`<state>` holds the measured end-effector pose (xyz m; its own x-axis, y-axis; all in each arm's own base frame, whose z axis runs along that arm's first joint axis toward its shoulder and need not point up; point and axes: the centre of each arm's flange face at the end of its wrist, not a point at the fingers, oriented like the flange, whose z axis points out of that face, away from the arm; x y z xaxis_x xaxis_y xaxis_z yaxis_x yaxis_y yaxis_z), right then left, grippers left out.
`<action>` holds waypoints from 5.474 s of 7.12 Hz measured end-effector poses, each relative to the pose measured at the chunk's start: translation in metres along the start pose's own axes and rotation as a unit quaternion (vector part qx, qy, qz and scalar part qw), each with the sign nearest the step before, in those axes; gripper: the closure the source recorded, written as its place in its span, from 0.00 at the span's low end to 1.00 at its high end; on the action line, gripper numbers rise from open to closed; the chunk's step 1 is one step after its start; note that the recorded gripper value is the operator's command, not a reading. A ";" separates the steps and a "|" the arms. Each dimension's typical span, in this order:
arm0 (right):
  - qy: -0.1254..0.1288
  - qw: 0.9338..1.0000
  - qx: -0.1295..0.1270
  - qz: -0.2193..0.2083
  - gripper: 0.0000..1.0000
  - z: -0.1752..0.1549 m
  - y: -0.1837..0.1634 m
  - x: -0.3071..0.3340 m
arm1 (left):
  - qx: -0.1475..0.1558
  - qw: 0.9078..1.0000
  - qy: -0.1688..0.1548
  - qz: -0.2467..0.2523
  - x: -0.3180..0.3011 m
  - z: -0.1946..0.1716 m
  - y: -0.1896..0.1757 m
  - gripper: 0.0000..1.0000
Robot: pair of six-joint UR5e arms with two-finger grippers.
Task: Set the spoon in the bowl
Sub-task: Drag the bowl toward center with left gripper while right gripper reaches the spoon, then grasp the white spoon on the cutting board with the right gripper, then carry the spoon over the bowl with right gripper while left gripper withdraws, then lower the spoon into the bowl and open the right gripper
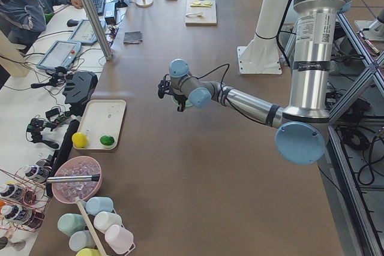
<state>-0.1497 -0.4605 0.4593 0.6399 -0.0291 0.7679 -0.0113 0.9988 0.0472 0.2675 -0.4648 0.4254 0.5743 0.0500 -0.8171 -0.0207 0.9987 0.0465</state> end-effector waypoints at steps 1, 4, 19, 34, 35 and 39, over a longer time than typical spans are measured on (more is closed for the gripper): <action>0.002 1.000 -0.004 0.004 0.08 0.015 0.010 -0.022 | -0.004 1.000 -0.002 -0.026 0.067 0.008 -0.005 1.00; 0.030 0.999 -0.014 0.006 0.14 0.072 0.031 -0.052 | -0.011 0.997 -0.032 -0.071 0.248 0.043 0.013 1.00; 0.040 0.998 -0.028 0.026 0.42 0.145 0.020 -0.033 | -0.016 0.995 -0.053 -0.078 0.382 0.117 0.047 1.00; -0.076 0.992 0.001 0.105 1.00 0.132 0.044 -0.364 | 0.023 0.999 -0.035 0.010 0.237 0.016 0.045 0.02; -0.076 0.990 0.008 0.116 1.00 0.136 0.048 -0.410 | 0.020 0.999 -0.039 0.019 0.213 0.008 0.039 0.02; -0.067 0.987 0.035 0.141 0.00 0.146 0.044 -0.452 | 0.018 0.998 -0.043 0.028 0.195 0.003 0.030 0.02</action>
<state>-0.5518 -0.4096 0.2075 0.4972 0.2398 0.8338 -0.2308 0.9630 -0.1394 0.3809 -0.4256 0.2691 0.6418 0.1040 -0.7597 -0.0268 0.9932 0.1134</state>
